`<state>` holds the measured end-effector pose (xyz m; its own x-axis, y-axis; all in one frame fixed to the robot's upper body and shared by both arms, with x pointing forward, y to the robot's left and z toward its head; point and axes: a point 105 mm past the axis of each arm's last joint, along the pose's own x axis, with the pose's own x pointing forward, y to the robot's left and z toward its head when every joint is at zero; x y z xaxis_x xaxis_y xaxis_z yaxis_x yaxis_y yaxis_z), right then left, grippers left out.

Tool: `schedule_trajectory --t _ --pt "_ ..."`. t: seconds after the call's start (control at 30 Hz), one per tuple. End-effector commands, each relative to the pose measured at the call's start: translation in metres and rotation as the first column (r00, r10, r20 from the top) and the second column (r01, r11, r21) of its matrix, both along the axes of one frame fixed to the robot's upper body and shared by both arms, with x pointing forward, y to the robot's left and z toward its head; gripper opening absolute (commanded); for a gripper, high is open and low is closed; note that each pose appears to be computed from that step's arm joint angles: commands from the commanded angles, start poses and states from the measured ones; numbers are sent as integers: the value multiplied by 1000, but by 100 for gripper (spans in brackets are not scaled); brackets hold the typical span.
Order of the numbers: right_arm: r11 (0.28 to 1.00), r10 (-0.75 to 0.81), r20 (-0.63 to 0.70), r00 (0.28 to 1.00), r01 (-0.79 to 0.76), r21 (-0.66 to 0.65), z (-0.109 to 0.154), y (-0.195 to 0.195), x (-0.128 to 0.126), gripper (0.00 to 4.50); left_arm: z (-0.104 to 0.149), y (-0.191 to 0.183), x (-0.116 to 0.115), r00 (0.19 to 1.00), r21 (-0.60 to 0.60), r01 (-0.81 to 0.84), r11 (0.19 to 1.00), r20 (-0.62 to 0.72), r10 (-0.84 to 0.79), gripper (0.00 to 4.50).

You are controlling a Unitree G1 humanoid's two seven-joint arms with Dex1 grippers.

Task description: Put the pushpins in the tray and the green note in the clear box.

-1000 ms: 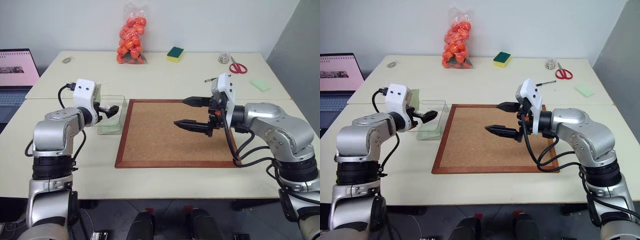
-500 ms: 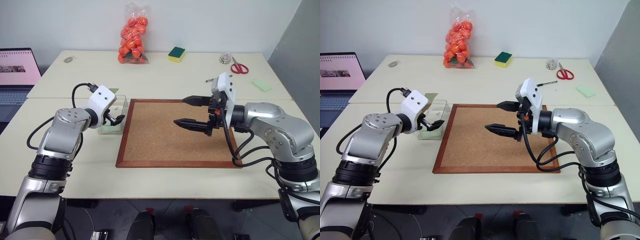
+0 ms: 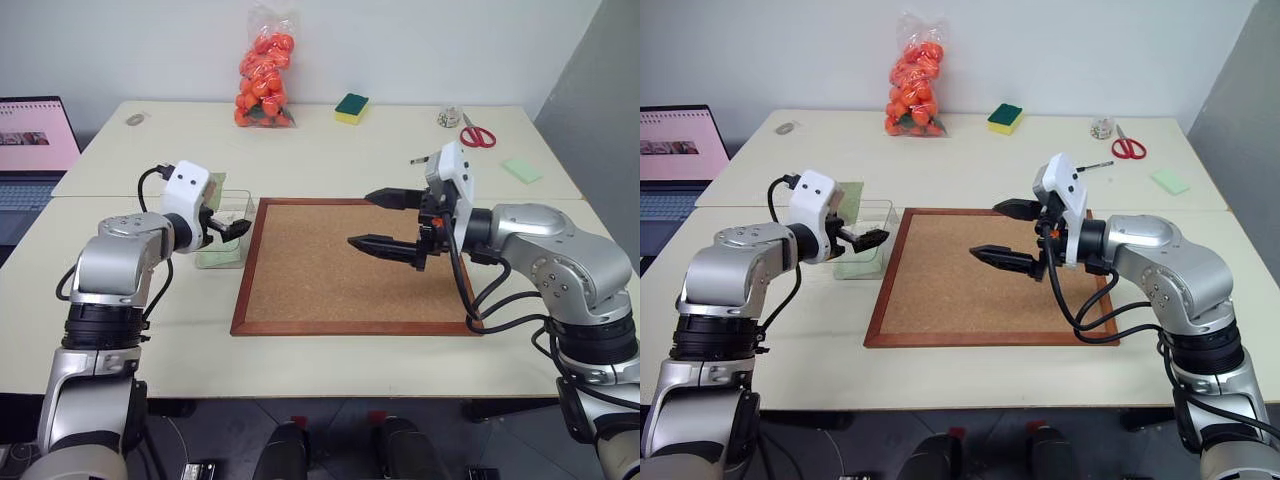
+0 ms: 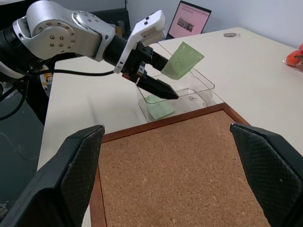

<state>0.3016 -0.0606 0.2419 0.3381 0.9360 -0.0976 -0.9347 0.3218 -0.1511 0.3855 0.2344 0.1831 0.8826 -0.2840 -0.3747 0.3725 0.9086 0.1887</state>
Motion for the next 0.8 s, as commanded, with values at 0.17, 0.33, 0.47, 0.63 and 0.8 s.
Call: schedule_trajectory --t 0.17,0.33,0.47,0.63,0.8 --pt "999 14 42 999 -16 41 17 -2 -8 450 10 -16 -15 998 -21 64 998 -9 -64 441" --pt "999 11 40 999 -13 48 18 -2 -8 450 2 0 -13 995 248 91 965 21 -99 441" --pt "999 6 38 999 -8 47 16 -4 -8 450 -4 16 -11 993 386 96 917 19 -112 441" --pt "999 4 37 999 -5 45 16 -4 -8 450 -7 26 -9 986 526 140 839 4 -167 441" --pt "999 4 40 999 -6 43 17 -3 -9 450 -6 35 -5 982 597 144 789 15 -190 441"
